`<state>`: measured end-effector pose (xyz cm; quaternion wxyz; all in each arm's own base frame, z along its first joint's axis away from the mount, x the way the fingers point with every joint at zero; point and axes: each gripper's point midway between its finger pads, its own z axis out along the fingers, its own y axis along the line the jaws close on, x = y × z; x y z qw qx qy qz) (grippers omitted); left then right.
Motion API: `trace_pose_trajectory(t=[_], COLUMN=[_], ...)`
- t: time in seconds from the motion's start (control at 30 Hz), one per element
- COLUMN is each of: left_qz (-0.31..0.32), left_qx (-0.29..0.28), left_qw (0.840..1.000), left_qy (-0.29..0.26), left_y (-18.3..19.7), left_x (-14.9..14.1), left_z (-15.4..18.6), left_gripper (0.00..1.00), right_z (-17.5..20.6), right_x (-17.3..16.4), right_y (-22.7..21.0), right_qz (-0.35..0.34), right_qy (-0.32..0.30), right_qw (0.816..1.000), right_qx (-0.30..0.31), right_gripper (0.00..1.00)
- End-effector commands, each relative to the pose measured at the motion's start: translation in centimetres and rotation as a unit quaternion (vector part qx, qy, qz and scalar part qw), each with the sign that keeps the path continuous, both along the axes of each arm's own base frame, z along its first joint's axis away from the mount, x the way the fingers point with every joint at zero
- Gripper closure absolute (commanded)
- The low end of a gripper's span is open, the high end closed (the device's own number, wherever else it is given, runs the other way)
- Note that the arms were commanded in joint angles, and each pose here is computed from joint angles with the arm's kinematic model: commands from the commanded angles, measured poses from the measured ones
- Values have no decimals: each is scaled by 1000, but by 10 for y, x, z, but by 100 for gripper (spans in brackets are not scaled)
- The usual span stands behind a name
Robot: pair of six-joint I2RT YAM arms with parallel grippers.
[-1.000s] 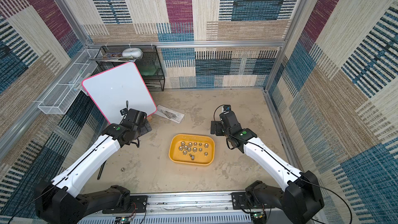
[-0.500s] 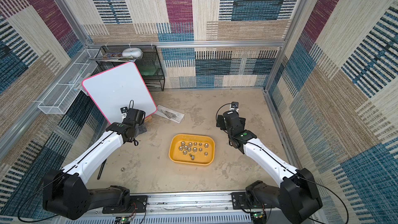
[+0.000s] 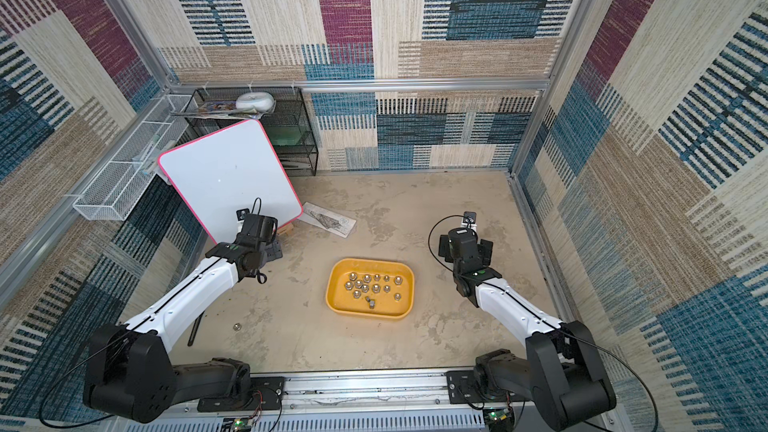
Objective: Put the nuts on the desktop into the storage box
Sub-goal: Pick up the nut from the center of the board.
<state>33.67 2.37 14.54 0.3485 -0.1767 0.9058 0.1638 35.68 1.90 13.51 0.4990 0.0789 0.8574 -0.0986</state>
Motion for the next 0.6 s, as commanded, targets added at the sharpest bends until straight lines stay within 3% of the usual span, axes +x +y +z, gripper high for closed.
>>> trace_pose_trajectory(t=[0.0,0.13,0.33,0.57], left_qz=[8,30,64,105], left_qx=[-1,-38,-105,-166], left_qw=[1000,999,991,972], left_qy=[-13,-2,53,126], left_y=[3,1,-1,-7], left_x=[3,-6,-37,-92], left_z=[4,-3,-13,-30], left_gripper=[0,1,0,0], right_z=[24,37,52,72], right_x=[11,15,19,6], right_y=[0,7,31,85], right_qz=[12,32,68,206], right_qy=[-41,-27,-10,-14], right_qw=[999,999,995,966], right_qx=[-9,-2,69,156], right_gripper=[1,1,1,1])
